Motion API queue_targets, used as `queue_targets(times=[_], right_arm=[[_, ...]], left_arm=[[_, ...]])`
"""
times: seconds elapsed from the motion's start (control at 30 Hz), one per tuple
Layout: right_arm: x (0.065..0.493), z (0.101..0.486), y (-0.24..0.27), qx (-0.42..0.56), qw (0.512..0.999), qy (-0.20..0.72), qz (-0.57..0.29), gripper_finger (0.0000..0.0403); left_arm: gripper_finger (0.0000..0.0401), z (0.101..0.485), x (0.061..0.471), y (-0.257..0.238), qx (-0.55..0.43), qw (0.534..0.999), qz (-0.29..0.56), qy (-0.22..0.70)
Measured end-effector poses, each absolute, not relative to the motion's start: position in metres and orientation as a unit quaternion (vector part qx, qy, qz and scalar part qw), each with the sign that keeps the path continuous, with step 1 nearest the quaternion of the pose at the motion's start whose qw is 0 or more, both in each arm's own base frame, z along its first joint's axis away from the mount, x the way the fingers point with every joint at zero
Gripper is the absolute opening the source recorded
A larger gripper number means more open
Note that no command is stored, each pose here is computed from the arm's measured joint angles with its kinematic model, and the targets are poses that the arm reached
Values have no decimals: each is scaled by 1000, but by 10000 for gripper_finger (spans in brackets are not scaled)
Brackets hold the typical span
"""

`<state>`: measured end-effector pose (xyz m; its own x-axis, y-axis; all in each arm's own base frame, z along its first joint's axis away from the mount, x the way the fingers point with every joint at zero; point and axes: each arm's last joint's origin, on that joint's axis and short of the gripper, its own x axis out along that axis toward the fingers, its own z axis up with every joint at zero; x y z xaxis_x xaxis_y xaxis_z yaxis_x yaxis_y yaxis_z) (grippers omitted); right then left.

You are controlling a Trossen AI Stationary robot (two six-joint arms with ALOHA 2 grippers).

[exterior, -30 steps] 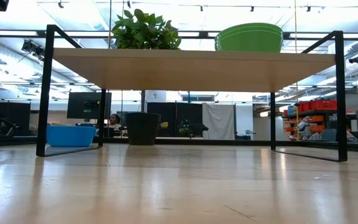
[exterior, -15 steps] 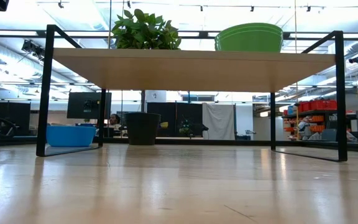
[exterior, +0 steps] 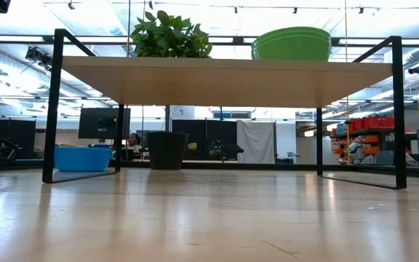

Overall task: Pick & Place Mini bowls
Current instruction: Put the bottom blue bowl on the shelf

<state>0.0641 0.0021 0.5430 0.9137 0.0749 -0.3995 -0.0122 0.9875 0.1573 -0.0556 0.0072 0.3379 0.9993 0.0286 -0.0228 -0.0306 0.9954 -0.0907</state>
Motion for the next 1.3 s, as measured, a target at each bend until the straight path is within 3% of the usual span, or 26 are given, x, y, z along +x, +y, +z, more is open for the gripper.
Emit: queue_targets(times=[0.9, 1.3], right_arm=[[29, 540, 1, 74, 978, 196, 5, 0], [24, 540, 1, 77, 979, 190, 5, 20]], left_arm=[[23, 338, -56, 7, -46, 999, 15, 11], [23, 338, -56, 7, -46, 999, 15, 11]])
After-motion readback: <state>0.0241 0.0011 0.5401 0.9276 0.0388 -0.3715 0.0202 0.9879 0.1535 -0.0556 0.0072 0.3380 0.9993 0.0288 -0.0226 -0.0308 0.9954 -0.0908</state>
